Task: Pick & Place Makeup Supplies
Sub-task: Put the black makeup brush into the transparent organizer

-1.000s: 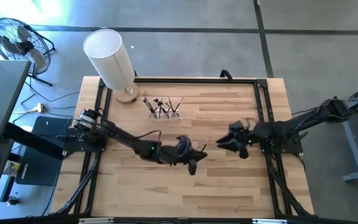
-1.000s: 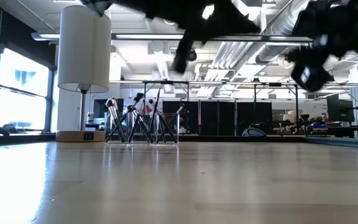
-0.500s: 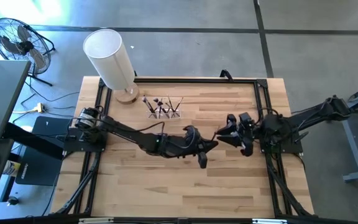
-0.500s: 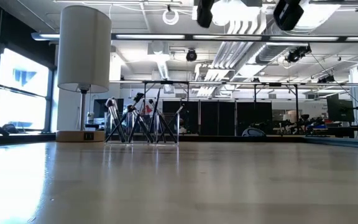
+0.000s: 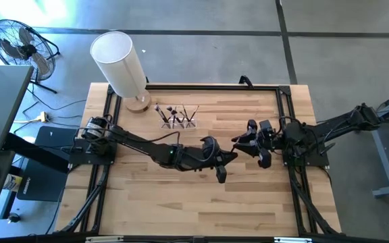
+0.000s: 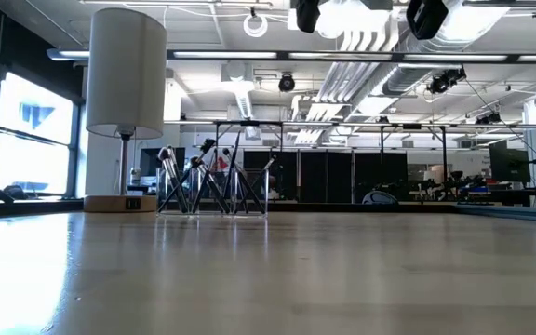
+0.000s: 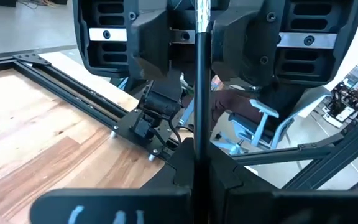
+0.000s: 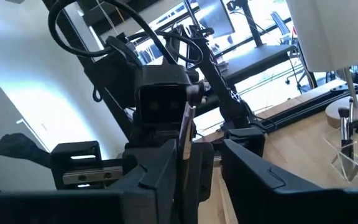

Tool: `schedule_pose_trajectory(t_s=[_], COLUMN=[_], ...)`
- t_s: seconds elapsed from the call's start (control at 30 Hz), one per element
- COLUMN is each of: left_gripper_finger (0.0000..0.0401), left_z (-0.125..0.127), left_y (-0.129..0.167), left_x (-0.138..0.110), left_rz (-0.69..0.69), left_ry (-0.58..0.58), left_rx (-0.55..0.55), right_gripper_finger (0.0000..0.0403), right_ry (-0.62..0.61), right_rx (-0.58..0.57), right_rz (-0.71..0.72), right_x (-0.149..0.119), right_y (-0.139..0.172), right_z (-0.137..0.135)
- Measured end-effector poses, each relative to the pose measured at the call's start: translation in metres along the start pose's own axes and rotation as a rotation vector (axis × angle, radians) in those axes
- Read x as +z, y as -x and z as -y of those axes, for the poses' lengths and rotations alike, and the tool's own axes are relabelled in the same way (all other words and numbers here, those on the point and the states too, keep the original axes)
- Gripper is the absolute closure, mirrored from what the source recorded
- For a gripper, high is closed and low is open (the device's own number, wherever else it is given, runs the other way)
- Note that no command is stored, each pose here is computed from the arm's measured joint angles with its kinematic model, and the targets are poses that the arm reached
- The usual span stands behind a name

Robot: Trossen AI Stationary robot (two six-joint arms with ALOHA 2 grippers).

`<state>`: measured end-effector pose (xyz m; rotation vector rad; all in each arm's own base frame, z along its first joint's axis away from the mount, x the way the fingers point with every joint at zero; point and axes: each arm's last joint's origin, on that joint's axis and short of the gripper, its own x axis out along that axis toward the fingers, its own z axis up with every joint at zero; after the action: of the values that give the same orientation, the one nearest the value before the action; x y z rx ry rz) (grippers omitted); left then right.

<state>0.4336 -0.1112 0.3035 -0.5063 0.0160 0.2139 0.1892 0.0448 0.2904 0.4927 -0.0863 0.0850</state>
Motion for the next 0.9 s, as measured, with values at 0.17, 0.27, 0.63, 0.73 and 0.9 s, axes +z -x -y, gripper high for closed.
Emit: schedule_pose_trajectory(t_s=[0.17, 0.27, 0.63, 0.73, 0.9], left_gripper_finger=[0.0398, 0.0399, 0.0306, 0.0273, 0.0243], left_z=[0.0, -0.001, -0.002, -0.005, -0.023], left_y=[0.0, 0.0, 0.0, -0.001, 0.007], left_x=[-0.001, -0.002, -0.005, -0.006, 0.001], left_rz=[-0.013, -0.027, -0.067, -0.08, -0.242], left_ry=[-0.004, -0.012, -0.034, -0.046, -0.135], left_rx=[-0.012, -0.008, -0.006, 0.007, 0.076], right_gripper_finger=[0.0327, 0.0371, 0.0391, 0.0385, 0.0388], right_ry=[0.024, 0.05, 0.075, 0.076, 0.095], right_rx=[0.013, 0.026, 0.017, 0.0, -0.062], right_rz=[0.006, -0.001, -0.039, -0.078, -0.152], right_x=[0.0, -0.001, -0.004, -0.008, -0.015], right_y=[-0.001, -0.002, -0.002, -0.001, 0.0], right_z=[-0.001, -0.001, 0.001, 0.002, 0.007])
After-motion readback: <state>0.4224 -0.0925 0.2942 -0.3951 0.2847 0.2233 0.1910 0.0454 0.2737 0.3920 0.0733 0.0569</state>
